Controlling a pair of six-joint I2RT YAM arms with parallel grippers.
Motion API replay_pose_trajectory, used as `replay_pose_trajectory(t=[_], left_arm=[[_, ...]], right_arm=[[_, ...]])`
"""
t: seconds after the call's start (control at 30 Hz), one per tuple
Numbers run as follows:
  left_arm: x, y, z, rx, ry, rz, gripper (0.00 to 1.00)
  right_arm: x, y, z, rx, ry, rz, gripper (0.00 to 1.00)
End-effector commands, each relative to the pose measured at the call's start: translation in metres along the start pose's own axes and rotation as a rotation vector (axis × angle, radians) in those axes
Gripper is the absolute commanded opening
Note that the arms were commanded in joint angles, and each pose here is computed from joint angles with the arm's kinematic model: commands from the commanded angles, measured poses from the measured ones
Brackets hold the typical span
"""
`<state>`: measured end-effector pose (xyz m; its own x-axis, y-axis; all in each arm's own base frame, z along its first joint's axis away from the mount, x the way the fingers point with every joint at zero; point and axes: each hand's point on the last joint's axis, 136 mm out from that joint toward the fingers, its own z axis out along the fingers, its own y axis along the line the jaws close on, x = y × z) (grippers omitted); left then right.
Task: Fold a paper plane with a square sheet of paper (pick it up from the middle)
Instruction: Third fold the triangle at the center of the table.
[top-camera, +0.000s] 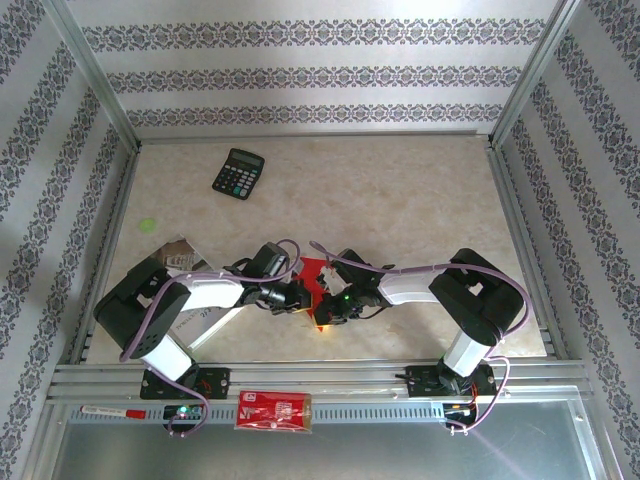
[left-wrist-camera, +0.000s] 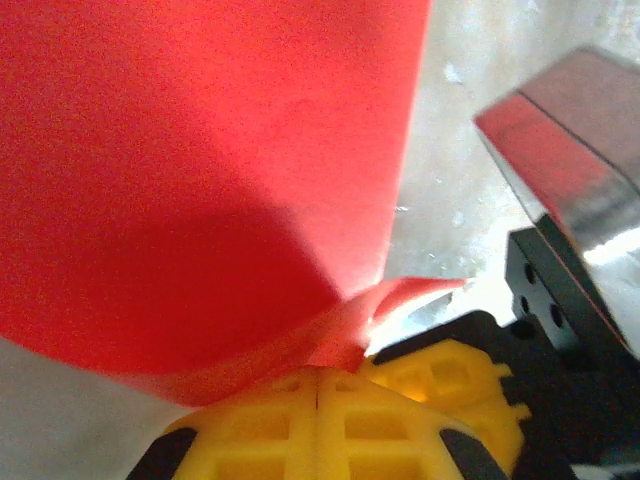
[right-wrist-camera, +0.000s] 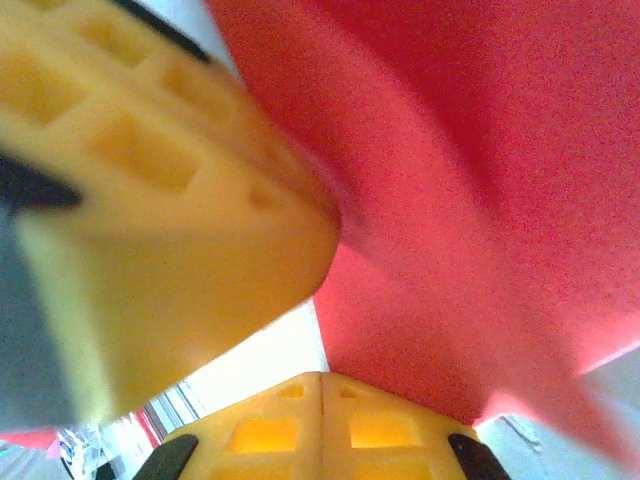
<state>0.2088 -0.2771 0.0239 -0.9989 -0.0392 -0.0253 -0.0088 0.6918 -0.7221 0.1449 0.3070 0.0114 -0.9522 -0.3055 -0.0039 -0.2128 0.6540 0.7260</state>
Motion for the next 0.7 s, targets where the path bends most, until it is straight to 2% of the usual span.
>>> replay_pose_trajectory(t=[0.0, 0.67], left_arm=[[-0.012, 0.003, -0.001, -0.006, -0.016, 0.009, 0.0], [-0.046, 0.022, -0.007, 0.034, -0.058, -0.058, 0.02]], right_arm=[[0.032, -0.077, 0.005, 0.274, 0.058, 0.139, 0.0], [0.042, -0.086, 0.005, 0.305, 0.102, 0.159, 0.0]])
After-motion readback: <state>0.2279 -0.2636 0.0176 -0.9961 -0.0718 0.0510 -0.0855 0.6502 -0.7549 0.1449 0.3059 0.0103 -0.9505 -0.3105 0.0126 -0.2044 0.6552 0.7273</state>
